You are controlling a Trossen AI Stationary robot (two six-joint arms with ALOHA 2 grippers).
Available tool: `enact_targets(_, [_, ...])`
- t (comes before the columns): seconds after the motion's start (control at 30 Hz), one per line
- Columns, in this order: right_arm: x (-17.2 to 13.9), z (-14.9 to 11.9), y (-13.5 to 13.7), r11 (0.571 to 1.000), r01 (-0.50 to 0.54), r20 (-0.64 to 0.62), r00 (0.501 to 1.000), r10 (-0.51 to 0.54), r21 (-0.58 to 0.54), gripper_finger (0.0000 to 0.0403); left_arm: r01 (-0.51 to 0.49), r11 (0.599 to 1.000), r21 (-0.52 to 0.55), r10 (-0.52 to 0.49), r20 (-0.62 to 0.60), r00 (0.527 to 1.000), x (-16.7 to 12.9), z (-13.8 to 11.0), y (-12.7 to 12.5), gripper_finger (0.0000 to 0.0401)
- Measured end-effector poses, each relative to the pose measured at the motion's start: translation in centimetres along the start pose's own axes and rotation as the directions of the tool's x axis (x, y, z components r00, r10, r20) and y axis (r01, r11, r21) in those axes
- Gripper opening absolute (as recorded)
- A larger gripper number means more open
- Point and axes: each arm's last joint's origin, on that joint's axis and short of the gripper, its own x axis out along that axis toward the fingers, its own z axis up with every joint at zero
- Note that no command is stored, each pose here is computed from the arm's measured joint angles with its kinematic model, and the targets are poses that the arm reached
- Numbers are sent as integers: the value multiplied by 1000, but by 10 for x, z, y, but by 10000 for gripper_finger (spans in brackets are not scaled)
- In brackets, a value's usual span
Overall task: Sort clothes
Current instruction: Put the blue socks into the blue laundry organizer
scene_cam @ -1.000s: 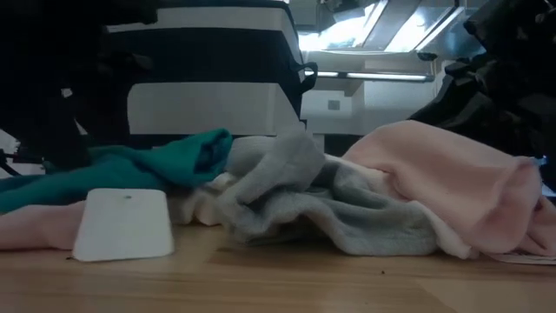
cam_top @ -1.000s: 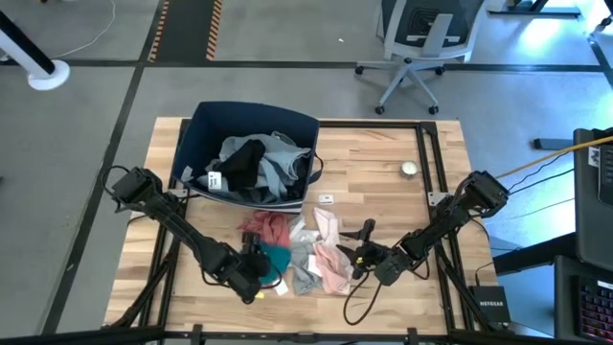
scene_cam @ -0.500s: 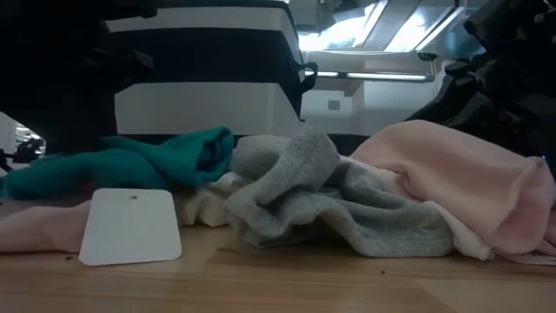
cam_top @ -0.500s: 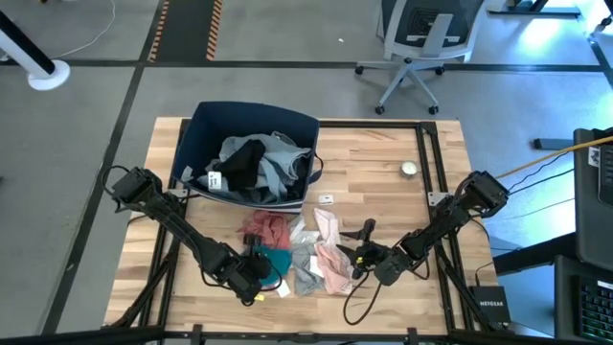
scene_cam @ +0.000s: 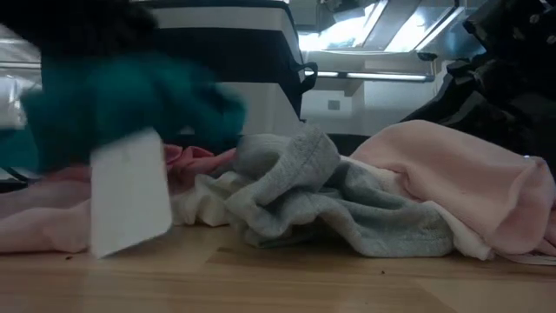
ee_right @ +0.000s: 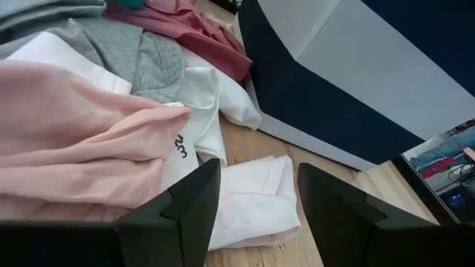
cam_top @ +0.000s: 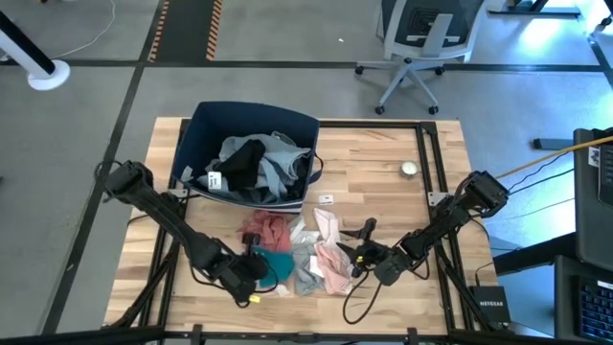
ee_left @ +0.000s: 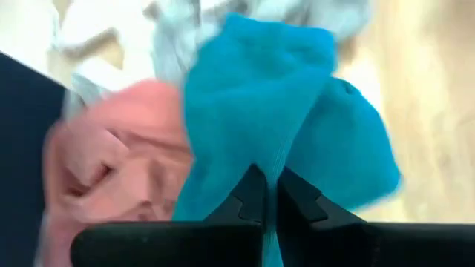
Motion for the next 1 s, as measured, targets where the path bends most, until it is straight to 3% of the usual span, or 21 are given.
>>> enact_targets(0.23, [0, 0, 0, 1000, 0, 0, 1000, 0, 2, 200, -54, 998, -19, 57, 217, 975, -56, 24, 18, 13])
enact_targets(0.57, [0, 0, 0, 1000, -1, 0, 1000, 1, 2, 200, -243, 964, -106, 263, 501, 825, -118, 39, 47, 14])
enact_targets(0.87, [0, 0, 0, 1000, -2, 0, 1000, 1, 3, 200, -384, 907, -170, 411, 557, 722, -147, 42, 70, 15])
enact_targets(1.0, [0, 0, 0, 1000, -9, 0, 1000, 9, 3, 200, -460, 857, -232, 507, 533, 677, -154, 42, 85, 15])
